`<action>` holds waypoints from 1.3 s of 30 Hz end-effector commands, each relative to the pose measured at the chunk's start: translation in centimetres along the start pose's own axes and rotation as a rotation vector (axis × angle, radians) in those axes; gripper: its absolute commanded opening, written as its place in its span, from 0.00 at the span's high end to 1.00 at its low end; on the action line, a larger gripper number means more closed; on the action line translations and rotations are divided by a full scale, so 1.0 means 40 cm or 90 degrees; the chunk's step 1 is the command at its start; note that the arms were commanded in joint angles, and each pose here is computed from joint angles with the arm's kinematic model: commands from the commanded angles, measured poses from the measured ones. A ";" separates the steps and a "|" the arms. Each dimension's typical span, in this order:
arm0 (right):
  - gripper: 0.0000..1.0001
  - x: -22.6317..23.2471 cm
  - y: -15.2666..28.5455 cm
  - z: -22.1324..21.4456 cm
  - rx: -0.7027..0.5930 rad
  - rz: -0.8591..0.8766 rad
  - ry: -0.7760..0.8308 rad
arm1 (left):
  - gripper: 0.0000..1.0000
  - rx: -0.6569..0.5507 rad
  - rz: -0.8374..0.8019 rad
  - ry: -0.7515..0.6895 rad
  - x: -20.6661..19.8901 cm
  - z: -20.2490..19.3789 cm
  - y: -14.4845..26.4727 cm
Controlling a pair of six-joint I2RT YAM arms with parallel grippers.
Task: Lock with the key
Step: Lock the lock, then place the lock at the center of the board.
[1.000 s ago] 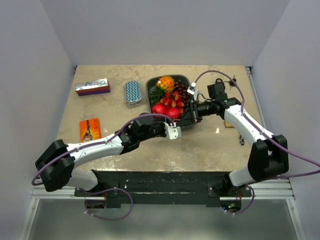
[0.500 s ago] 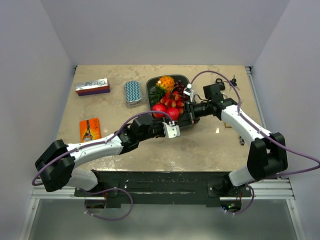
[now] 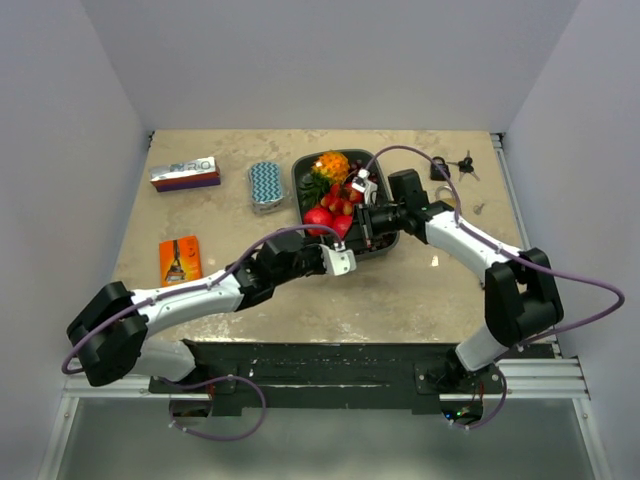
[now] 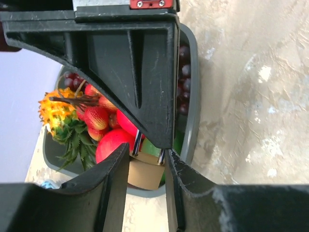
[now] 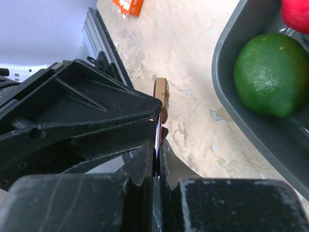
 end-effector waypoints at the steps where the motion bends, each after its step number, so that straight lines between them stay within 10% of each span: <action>1: 1.00 0.176 -0.068 -0.058 0.108 0.199 0.107 | 1.00 -0.433 0.074 -0.056 0.108 0.376 0.077; 9: 1.00 0.146 0.052 -0.058 0.085 0.128 0.124 | 0.97 -0.275 -0.018 0.011 0.094 0.223 0.139; 13: 1.00 0.122 0.108 -0.067 0.085 0.096 0.141 | 0.59 -0.211 -0.015 0.041 0.121 0.171 0.207; 22: 1.00 0.147 0.151 -0.083 0.080 0.087 0.193 | 0.12 -0.133 -0.068 0.047 0.071 0.107 0.243; 31: 1.00 0.128 0.206 -0.130 0.122 0.007 0.228 | 0.14 -0.170 -0.184 0.046 0.021 0.124 0.194; 36: 1.00 0.048 0.334 -0.041 -0.014 -0.122 0.204 | 0.15 -0.151 -0.189 0.054 0.022 0.109 0.162; 39: 1.00 -0.033 0.379 -0.040 0.074 -0.217 0.237 | 0.15 -0.153 -0.195 0.048 0.018 0.106 0.153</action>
Point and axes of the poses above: each gripper's point midway between its finger pads, its own y axis back along the fingers, its own x axis along the line the jaws close on, z = x × y, the point moved 4 cm from there along y, back along the fingers, and after that the axes turned 8 degrees about -y, right-handed, at the moved point
